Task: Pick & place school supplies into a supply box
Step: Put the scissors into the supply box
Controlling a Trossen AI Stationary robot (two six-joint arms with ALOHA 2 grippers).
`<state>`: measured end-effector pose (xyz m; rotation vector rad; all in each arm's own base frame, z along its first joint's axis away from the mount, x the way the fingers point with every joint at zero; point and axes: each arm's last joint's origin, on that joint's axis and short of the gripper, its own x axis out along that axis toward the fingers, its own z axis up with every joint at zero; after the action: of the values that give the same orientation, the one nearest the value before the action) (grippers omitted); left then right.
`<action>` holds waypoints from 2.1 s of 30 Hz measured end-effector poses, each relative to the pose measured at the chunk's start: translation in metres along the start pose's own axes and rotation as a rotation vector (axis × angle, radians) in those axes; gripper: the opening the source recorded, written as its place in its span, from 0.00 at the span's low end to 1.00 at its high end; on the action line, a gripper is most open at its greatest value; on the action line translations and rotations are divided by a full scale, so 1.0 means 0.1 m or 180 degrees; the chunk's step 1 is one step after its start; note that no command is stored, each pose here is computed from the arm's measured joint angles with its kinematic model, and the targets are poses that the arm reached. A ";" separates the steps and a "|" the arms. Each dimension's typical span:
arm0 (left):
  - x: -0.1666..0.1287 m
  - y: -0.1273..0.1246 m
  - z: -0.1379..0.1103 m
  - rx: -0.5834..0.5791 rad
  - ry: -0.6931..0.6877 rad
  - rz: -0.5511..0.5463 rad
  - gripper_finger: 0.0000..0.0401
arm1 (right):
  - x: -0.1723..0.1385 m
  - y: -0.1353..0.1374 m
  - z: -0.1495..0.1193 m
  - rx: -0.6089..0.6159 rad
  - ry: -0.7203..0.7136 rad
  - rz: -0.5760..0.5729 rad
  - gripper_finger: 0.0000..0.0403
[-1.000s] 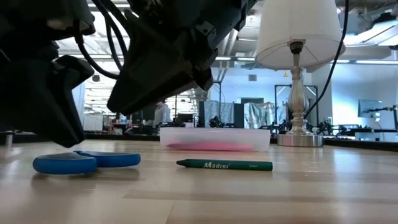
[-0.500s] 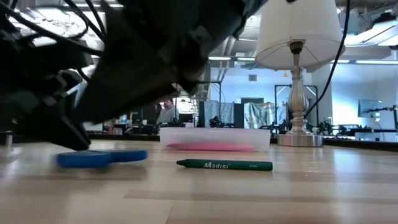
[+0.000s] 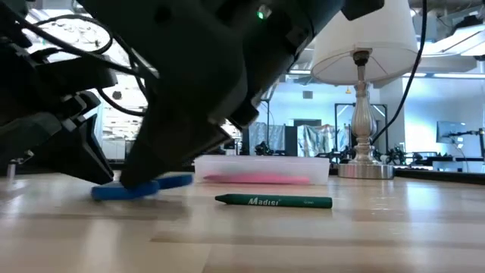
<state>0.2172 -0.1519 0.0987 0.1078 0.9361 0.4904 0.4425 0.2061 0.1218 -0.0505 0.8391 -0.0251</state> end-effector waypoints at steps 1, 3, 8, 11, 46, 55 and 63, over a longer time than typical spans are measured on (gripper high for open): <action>0.00 -0.01 0.01 -0.0008 0.0012 -0.0018 0.15 | 0.00 -0.02 -0.01 0.0020 0.0035 -0.0046 0.19; -0.01 -0.01 0.01 -0.0016 0.0021 -0.0031 0.15 | 0.01 -0.05 -0.01 0.0017 0.0075 -0.0110 0.19; -0.01 -0.02 0.01 -0.0027 0.0032 -0.0056 0.15 | 0.03 -0.14 -0.01 0.0029 0.0137 -0.0172 0.19; 0.00 -0.02 0.01 -0.0032 0.0047 -0.0077 0.15 | 0.03 -0.14 0.00 -0.0068 0.0094 -0.0247 0.19; 0.00 -0.02 0.01 -0.0009 0.0045 -0.0071 0.15 | 0.02 -0.51 0.01 -0.0127 0.0788 -0.0447 0.44; 0.00 -0.02 0.01 0.0001 0.0032 -0.0058 0.15 | 0.04 -0.62 0.03 -0.0004 0.0922 -0.0216 0.30; -0.12 0.01 0.02 0.0022 0.0052 -0.0173 0.15 | 0.04 -0.62 0.02 -0.0014 0.0949 -0.0213 0.17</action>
<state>0.2124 -0.1563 0.1090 0.0846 0.9545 0.4384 0.4465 0.1442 0.1238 -0.0804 1.1353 -0.0956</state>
